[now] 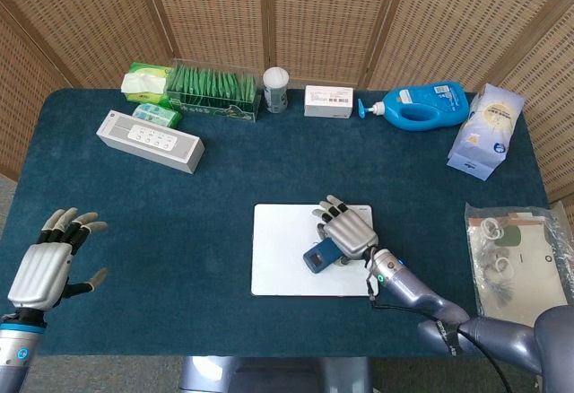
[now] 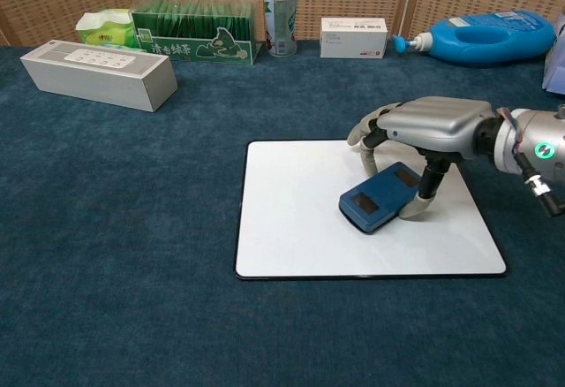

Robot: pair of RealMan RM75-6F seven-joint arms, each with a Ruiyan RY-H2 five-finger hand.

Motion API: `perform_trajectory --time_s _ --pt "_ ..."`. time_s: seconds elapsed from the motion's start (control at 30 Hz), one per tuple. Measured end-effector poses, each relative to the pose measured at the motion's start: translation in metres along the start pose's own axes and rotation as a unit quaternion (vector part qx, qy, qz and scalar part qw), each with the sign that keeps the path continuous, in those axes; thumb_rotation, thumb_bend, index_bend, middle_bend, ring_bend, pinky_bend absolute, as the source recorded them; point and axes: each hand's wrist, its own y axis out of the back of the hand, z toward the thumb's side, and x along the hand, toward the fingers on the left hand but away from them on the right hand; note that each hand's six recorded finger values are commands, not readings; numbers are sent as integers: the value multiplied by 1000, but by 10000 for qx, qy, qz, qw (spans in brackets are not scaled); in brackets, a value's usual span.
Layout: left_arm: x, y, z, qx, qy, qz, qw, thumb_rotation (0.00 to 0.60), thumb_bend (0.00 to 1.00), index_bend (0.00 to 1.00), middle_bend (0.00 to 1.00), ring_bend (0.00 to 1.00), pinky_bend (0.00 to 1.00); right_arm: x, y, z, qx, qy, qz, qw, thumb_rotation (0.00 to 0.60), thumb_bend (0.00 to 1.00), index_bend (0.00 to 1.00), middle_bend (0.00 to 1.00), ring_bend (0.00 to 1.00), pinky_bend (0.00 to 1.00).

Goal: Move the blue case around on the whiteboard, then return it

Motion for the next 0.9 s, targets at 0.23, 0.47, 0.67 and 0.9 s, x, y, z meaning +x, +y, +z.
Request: perform_trajectory --time_s 0.23,0.47,0.67,0.9 --pt "1 -2 0 -27 -17 -16 10000 600 333 228 193 76 0 0 21 -1 -144 -53 -249 9996 600 0 633 157 0 0" --pt "-2 -1 -6 -18 42 -26 10000 600 333 228 193 75 0 -10 15 23 -480 158 -183 9986 600 0 632 156 0 0" --pt "-4 1 -8 -11 65 1 10000 600 333 228 193 75 0 -20 6 38 -564 302 -96 9979 600 0 633 157 0 0" --pt "-5 2 -7 -2 55 22 10000 600 333 228 194 74 0 -21 2 29 -499 203 -1 9985 600 0 630 156 0 0"
